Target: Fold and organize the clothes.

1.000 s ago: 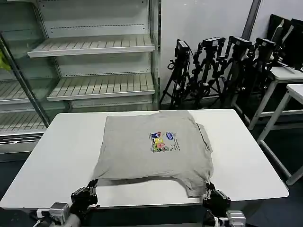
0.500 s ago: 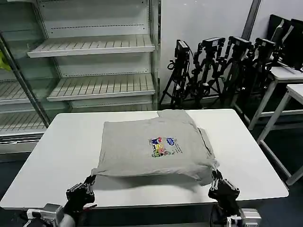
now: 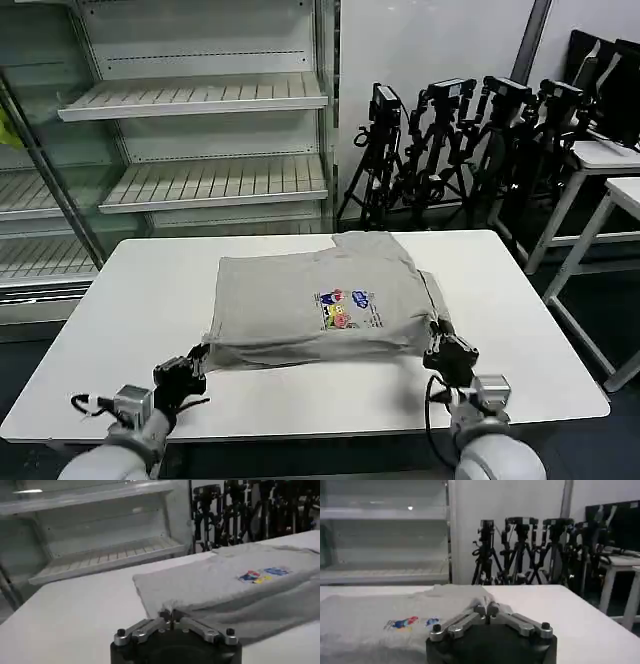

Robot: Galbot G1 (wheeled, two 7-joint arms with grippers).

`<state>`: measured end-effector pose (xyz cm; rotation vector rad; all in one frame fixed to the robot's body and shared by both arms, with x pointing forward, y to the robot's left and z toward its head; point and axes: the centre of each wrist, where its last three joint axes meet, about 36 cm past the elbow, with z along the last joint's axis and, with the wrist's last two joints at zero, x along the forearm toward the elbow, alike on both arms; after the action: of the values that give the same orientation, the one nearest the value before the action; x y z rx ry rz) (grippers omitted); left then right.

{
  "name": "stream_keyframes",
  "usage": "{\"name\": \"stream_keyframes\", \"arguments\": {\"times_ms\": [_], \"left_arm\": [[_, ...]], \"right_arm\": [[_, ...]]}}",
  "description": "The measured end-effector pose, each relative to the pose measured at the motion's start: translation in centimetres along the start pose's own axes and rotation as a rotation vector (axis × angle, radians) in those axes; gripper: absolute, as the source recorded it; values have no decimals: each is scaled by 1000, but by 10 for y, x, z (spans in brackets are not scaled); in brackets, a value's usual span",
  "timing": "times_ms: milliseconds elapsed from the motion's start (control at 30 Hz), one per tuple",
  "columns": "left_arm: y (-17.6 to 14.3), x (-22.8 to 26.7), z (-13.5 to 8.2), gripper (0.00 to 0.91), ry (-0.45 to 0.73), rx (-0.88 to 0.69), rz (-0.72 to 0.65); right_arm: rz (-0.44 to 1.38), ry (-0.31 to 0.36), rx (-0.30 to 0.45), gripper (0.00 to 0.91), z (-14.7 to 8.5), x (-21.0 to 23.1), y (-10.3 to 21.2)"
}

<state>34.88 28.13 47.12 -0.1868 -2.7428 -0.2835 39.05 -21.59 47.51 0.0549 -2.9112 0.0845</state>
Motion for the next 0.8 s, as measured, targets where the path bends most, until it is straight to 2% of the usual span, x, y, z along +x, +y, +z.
{"name": "stream_keyframes", "arguments": {"times_ms": [333,367,400,433,467,800], "left_arm": [[10,-46,-2,20,13,-35,-16],[10,-50,-2,50,14,-37,-18],[10,-54,-2,484,15,-39,-19],[11,-57,-2,725,15,-41,-20],[11,-61,-2,907,14,-43,-21],[12,-77,0,907,27,-46,-36]], "right_arm": [[4,24,31,0,-2,-56,3],[4,28,34,141,-2,-61,4],[4,33,37,675,-1,-64,5],[4,39,40,907,0,-68,5],[4,45,44,907,1,-71,6],[12,52,67,907,11,-79,6]]}}
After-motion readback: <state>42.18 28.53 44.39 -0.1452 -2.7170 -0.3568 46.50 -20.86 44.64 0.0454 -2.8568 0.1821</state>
